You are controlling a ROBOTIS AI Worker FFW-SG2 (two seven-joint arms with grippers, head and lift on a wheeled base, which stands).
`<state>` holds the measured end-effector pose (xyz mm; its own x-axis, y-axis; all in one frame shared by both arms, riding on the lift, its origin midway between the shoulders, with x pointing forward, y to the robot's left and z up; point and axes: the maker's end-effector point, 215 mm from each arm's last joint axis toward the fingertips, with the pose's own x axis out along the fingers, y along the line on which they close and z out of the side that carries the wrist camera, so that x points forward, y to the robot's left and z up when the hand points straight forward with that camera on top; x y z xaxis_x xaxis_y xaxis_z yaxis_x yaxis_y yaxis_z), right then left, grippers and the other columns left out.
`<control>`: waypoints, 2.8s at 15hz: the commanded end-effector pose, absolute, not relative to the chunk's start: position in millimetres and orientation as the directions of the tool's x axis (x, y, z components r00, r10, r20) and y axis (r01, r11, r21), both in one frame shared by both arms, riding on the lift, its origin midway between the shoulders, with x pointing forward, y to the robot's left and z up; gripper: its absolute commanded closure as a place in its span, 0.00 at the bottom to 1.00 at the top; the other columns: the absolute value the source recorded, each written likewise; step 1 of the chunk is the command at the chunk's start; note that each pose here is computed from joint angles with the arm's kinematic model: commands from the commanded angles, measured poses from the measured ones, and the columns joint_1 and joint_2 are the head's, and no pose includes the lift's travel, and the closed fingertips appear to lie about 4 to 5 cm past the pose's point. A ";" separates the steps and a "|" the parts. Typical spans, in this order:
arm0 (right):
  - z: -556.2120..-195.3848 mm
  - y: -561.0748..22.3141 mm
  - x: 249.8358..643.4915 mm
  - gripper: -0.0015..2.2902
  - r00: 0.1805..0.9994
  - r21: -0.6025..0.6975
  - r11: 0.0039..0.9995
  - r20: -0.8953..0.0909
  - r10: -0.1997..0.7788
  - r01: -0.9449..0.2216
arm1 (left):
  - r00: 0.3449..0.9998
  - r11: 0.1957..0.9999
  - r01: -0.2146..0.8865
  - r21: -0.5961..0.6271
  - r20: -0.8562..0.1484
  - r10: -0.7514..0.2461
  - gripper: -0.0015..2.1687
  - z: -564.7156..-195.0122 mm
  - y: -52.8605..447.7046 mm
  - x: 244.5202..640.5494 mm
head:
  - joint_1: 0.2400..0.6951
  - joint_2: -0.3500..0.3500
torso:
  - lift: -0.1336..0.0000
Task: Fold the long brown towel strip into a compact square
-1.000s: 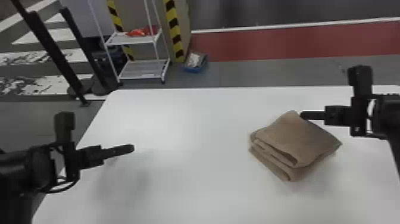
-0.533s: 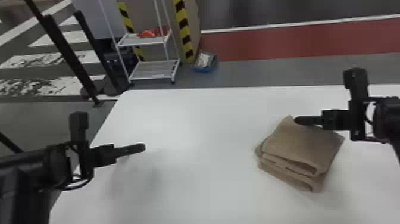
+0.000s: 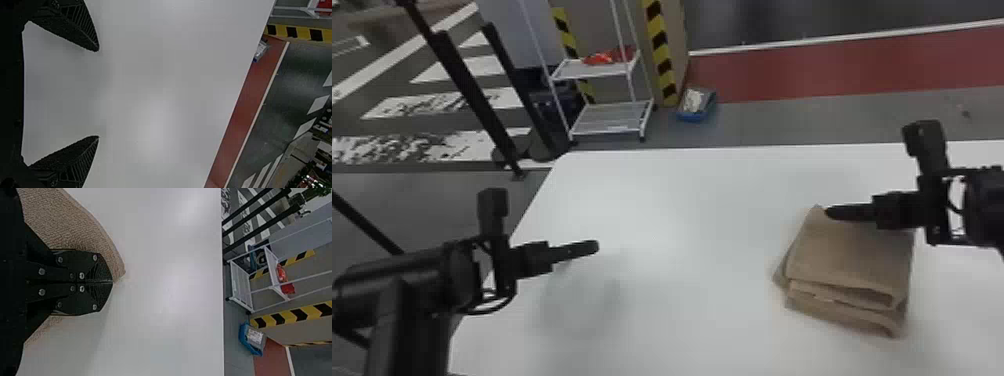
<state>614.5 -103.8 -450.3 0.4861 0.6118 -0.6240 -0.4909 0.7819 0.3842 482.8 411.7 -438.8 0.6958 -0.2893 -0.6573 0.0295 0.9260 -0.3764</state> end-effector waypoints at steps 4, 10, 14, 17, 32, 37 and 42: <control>-457.7 -66.0 595.7 0.91 0.419 0.391 0.725 -0.621 0.662 -0.567 | 0.697 0.928 0.032 -0.371 -0.657 -0.287 0.04 -439.1 410.3 484.4 | 1.00 0.96 | 0.07; -458.8 -42.0 584.3 0.91 0.369 0.391 0.668 -0.606 0.705 -0.633 | 0.697 0.927 0.029 -0.375 -0.657 -0.287 0.04 -440.4 408.7 485.1 | 1.00 1.00 | 0.07; -444.6 -24.5 580.0 0.91 0.362 0.385 0.613 -0.550 0.753 -0.690 | 0.697 0.927 0.027 -0.374 -0.658 -0.286 0.04 -441.9 409.4 484.9 | 1.00 1.00 | 0.07; -415.0 -9.8 563.6 0.91 0.348 0.404 0.567 -0.497 0.795 -0.718 | 0.698 0.927 0.027 -0.373 -0.657 -0.285 0.04 -440.7 410.2 486.0 | 1.00 1.00 | 0.07; -408.1 -30.0 559.2 0.91 0.417 0.358 0.582 -0.441 0.795 -0.731 | 0.693 0.926 0.032 -0.375 -0.660 -0.291 0.04 -444.4 407.4 485.7 | 1.00 1.00 | 0.07; -371.0 -58.1 565.3 0.00 0.575 0.205 0.679 -0.396 0.716 -0.705 | 0.720 0.922 0.049 -0.385 -0.626 -0.300 0.04 -426.9 403.0 488.5 | 1.00 1.00 | 0.07; -344.8 -84.7 536.9 0.00 0.789 -0.123 0.782 -0.168 0.591 -0.611 | 0.846 0.911 0.174 -0.373 -0.417 -0.332 0.04 -376.8 363.0 488.4 | 1.00 0.95 | 0.07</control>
